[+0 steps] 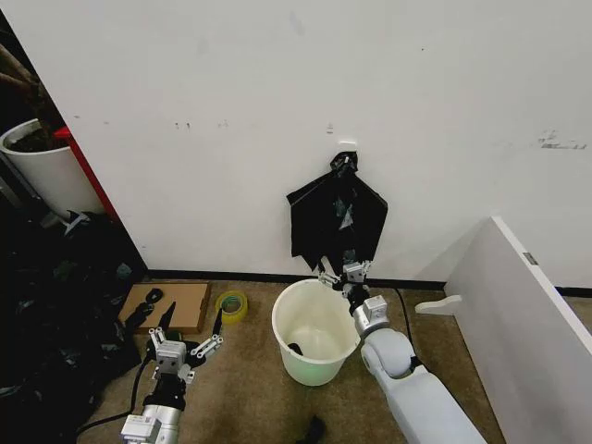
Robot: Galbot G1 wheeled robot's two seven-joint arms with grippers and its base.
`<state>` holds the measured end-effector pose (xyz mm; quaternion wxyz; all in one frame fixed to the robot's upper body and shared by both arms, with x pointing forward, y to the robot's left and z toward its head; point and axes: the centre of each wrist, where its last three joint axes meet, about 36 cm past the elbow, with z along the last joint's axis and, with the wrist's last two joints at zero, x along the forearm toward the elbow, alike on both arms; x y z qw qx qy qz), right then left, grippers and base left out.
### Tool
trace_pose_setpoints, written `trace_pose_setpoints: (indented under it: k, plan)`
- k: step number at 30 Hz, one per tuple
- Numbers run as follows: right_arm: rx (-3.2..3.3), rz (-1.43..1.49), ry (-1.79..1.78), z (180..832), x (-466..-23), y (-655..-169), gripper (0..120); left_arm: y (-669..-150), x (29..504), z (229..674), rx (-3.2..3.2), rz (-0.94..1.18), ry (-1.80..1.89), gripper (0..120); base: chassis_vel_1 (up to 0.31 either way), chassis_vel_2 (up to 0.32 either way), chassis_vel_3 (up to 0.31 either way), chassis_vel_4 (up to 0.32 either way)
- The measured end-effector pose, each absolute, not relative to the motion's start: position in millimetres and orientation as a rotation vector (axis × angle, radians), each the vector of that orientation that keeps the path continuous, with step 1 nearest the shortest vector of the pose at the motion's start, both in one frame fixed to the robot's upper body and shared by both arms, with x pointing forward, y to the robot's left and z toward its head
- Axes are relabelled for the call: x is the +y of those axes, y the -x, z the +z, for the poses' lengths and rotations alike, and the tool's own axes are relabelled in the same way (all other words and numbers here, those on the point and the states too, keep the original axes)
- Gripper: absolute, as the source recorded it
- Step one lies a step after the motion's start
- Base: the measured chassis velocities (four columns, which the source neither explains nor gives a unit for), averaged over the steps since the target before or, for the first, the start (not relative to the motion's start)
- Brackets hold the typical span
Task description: Place the garbage bag over the trash bin.
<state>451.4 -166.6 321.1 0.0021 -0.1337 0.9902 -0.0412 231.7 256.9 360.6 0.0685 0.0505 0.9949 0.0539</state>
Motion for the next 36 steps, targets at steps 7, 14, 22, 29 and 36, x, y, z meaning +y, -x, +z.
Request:
trace_pose_setpoints:
  k: [7, 14, 22, 29, 36]
  plan:
    - [3.129, -0.133, 0.391, 313.8, -170.3, -466.4, 57, -232.3, 257.3, 361.0, 2.995, 0.159, -0.148, 100, 0.000, 0.000, 0.000, 0.000]
    - [3.148, -0.135, 0.369, 310.7, -171.7, -473.0, 33, -232.5, 256.8, 362.3, 2.992, 0.156, -0.145, 100, 0.000, 0.000, 0.000, 0.000]
    - [3.165, -0.137, 0.355, 310.1, -174.0, -477.0, 3, -232.5, 256.5, 364.3, 2.987, 0.155, -0.144, 100, 0.000, 0.000, 0.000, 0.000]
    - [3.161, -0.108, 0.361, 314.5, -175.9, -473.4, 0, -232.9, 257.0, 365.6, 2.983, 0.154, -0.143, 100, 0.000, 0.000, 0.000, 0.000]
    - [3.101, 0.181, 0.405, 345.0, -186.1, -449.5, 0, -237.5, 254.9, 372.9, 2.983, 0.123, -0.183, 100, 0.000, 0.000, 0.000, 0.000]
